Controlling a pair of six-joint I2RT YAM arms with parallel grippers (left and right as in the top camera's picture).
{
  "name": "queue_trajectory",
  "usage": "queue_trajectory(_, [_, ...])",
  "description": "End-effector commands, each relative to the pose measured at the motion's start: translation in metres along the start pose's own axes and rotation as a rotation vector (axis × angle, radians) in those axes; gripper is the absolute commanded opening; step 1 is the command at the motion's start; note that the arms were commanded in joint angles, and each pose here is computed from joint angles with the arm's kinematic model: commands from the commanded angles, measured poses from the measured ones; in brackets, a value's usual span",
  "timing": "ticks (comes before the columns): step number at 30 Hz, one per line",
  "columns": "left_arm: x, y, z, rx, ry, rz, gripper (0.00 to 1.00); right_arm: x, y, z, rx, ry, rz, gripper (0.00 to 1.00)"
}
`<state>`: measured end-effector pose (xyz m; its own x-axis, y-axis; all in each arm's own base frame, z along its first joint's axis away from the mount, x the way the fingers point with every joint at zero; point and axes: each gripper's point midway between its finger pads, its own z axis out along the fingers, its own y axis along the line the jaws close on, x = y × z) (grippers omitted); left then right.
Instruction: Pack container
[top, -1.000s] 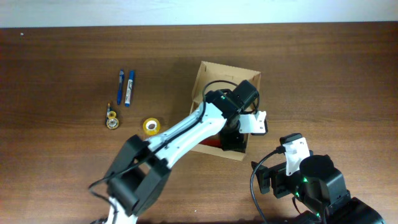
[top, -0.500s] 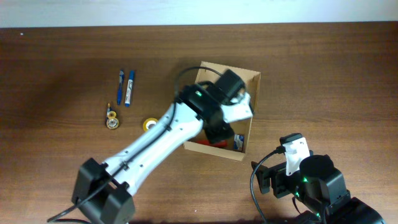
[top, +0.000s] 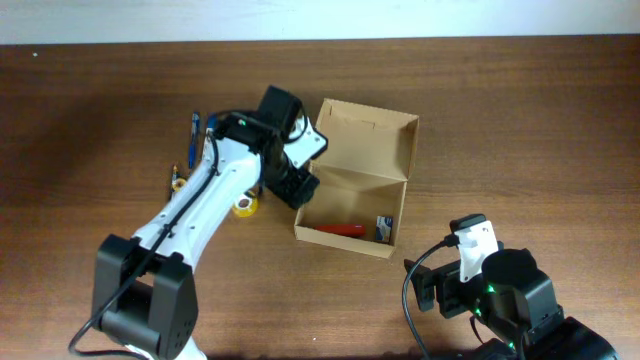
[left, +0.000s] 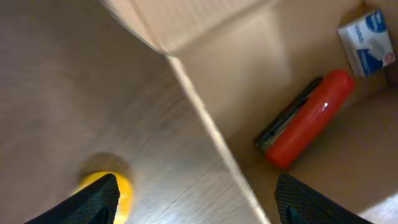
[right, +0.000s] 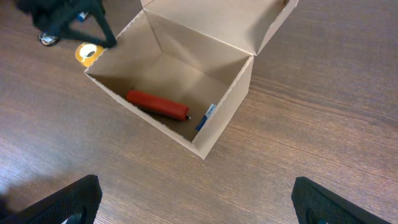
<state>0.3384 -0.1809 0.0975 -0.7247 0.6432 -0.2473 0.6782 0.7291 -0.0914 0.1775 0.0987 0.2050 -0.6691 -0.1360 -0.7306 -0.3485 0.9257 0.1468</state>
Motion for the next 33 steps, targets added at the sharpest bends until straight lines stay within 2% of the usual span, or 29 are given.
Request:
queue_trajectory(1, [0.010, -0.011, 0.014, 0.048, 0.007, -0.059, 0.79, 0.000, 0.000, -0.001, 0.003, -0.007, -0.007, 0.99])
queue_trajectory(4, [0.009, 0.008, 0.025, -0.052, -0.016, -0.186, 0.80, 0.000, 0.000, -0.001, 0.003, -0.007, -0.007, 0.99])
queue_trajectory(12, [0.010, 0.048, 0.019, -0.282, -0.054, -0.468, 0.79, 0.000, 0.000, -0.001, 0.003, -0.007, -0.007, 0.99])
queue_trajectory(15, [0.012, 0.049, 0.018, -0.291, -0.056, -0.526, 0.79, 0.000, 0.000, -0.001, 0.003, -0.007, -0.007, 0.99])
queue_trajectory(17, [0.013, 0.049, 0.018, -0.290, -0.061, -0.576, 0.75, 0.000, 0.000, -0.001, 0.003, -0.007, -0.007, 0.99])
queue_trajectory(18, [0.013, 0.049, 0.018, -0.290, -0.062, -0.594, 0.71, 0.000, 0.000, -0.001, 0.003, -0.007, -0.007, 0.99])
queue_trajectory(19, [0.015, 0.050, 0.018, -0.297, -0.062, -0.621, 0.60, 0.000, 0.000, -0.001, 0.003, -0.007, -0.007, 0.99])
queue_trajectory(23, [0.020, 0.051, 0.018, -0.313, -0.047, -0.651, 0.33, 0.000, 0.000, -0.001, 0.003, -0.007, -0.007, 0.99])
queue_trajectory(26, [0.022, 0.051, 0.017, -0.316, -0.042, -0.669, 0.19, 0.000, 0.000, -0.001, 0.003, -0.007, -0.007, 0.99])
queue_trajectory(33, [0.024, 0.050, 0.017, -0.316, -0.049, -0.755, 0.09, 0.000, 0.000, -0.001, 0.003, -0.007, -0.007, 0.99])
